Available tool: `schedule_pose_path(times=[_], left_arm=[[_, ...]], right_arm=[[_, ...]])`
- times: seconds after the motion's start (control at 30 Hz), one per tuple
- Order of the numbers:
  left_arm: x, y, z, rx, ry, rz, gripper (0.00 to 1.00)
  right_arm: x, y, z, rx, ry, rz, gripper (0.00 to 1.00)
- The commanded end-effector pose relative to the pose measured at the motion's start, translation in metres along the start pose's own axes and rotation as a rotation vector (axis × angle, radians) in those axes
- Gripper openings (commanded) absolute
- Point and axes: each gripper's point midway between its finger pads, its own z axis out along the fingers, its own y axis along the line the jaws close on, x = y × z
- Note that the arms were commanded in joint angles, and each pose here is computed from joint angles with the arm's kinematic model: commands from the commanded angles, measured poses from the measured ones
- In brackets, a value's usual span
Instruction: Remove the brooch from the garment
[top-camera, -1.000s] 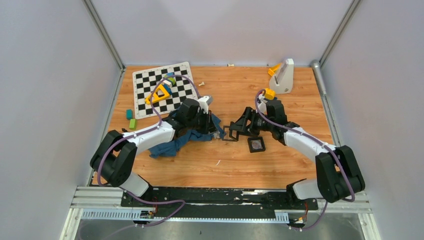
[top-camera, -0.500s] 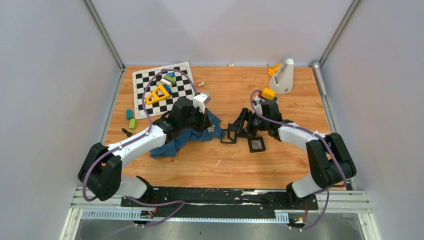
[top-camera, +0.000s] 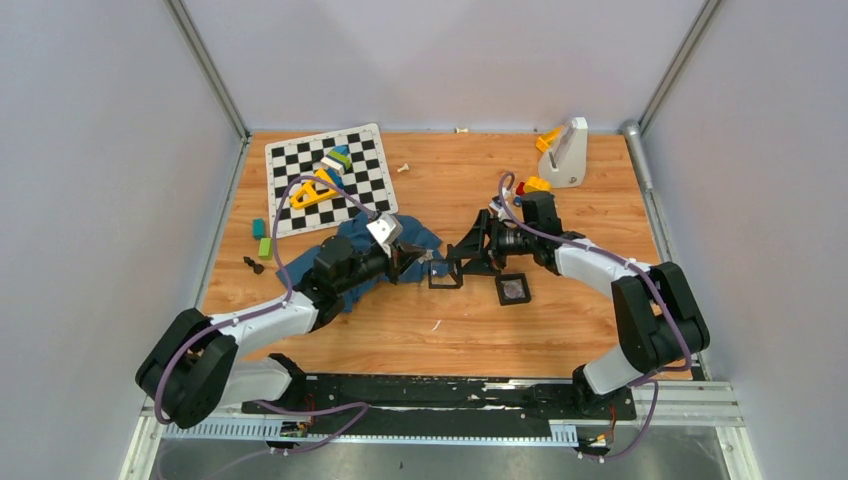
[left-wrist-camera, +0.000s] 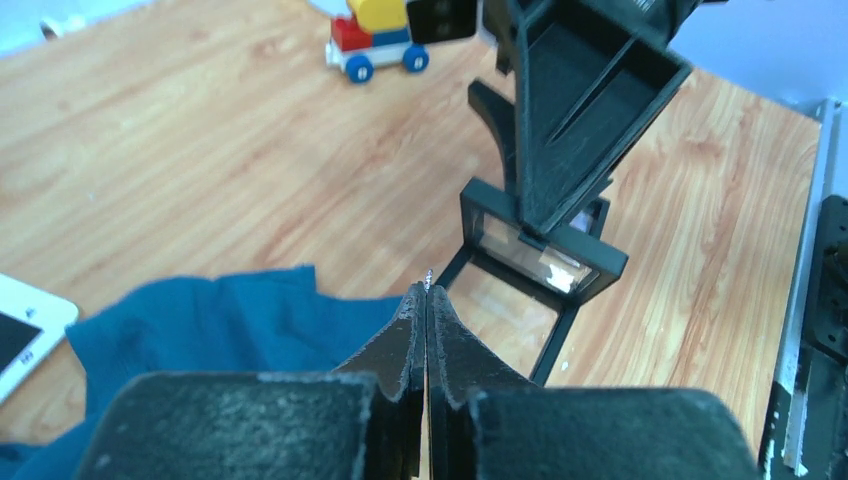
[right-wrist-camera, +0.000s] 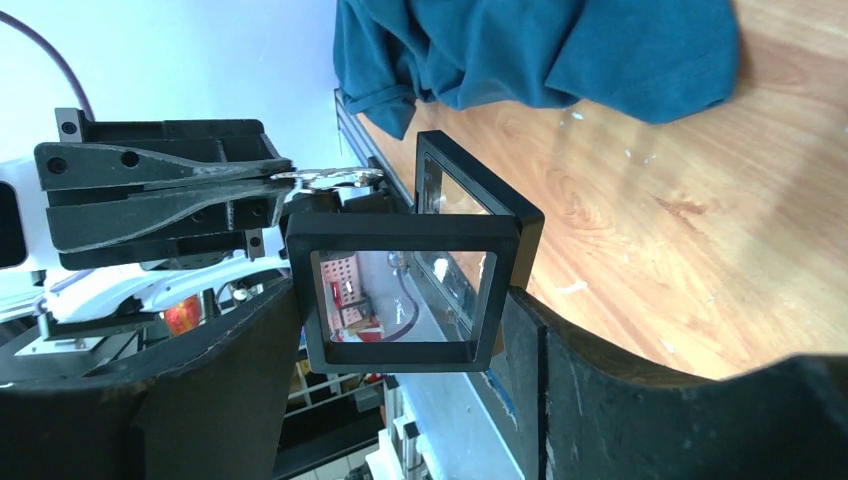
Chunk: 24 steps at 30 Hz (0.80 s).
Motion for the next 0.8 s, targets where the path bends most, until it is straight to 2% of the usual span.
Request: schedule_pose_path(times=[0.0, 0.3, 0.77], left_arm=[[-0.07, -0.015, -0.007, 0.059, -0.275, 0.154, 0.0], [-0.069, -0.024, -0.003, 0.119, -0.281, 0.136, 0.0], [-0.057, -0.027, -0.004, 0.136, -0.255, 0.134, 0.0]], right_arm=[[-0.001, 0.03, -0.005, -0.083, 0.037, -0.031, 0.35], [0.005, 0.038, -0.003, -0.124, 0.08, -0.007, 0.33], [0.002, 0.054, -0.008, -0.15, 0.079, -0.01, 0.33]])
